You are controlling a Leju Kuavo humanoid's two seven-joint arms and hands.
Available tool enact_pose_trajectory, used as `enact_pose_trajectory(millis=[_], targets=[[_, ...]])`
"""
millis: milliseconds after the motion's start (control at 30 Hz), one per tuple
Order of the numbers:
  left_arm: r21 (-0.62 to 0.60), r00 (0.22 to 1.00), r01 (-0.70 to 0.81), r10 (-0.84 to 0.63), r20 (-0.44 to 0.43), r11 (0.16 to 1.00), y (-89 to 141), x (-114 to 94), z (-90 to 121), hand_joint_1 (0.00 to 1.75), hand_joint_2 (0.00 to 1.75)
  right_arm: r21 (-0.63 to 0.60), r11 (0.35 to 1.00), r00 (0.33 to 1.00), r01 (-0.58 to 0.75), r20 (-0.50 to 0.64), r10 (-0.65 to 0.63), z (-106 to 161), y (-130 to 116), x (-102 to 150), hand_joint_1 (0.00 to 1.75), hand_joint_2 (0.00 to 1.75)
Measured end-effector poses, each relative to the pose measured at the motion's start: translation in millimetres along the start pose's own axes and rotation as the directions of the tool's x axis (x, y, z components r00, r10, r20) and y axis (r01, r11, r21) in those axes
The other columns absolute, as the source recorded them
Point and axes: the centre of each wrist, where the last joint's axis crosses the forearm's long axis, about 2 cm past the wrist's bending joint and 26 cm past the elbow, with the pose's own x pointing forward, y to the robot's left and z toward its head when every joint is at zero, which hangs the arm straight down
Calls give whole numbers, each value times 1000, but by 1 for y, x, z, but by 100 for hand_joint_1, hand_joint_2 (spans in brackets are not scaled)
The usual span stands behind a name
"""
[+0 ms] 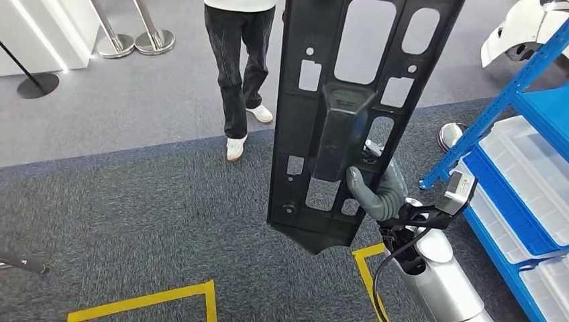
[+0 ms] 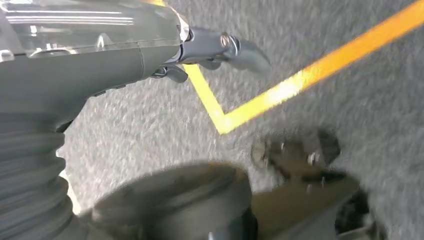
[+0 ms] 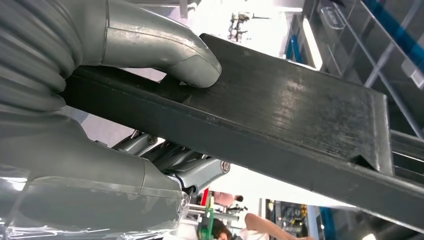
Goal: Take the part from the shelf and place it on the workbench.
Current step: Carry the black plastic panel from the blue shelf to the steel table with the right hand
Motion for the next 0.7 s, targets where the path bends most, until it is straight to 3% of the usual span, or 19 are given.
enact_pose_trajectory(millis=[433,700], targets=[[4,1000,-2,2,-22,1000,4,-1,-1,0,175,-2,1000,1000,-7,0,7,4,-2,2,145,175],[17,1000,-24,24,9,1000,5,0,-1,0,175,17,1000,999,-12,34,11,-4,-4,4,145,175]])
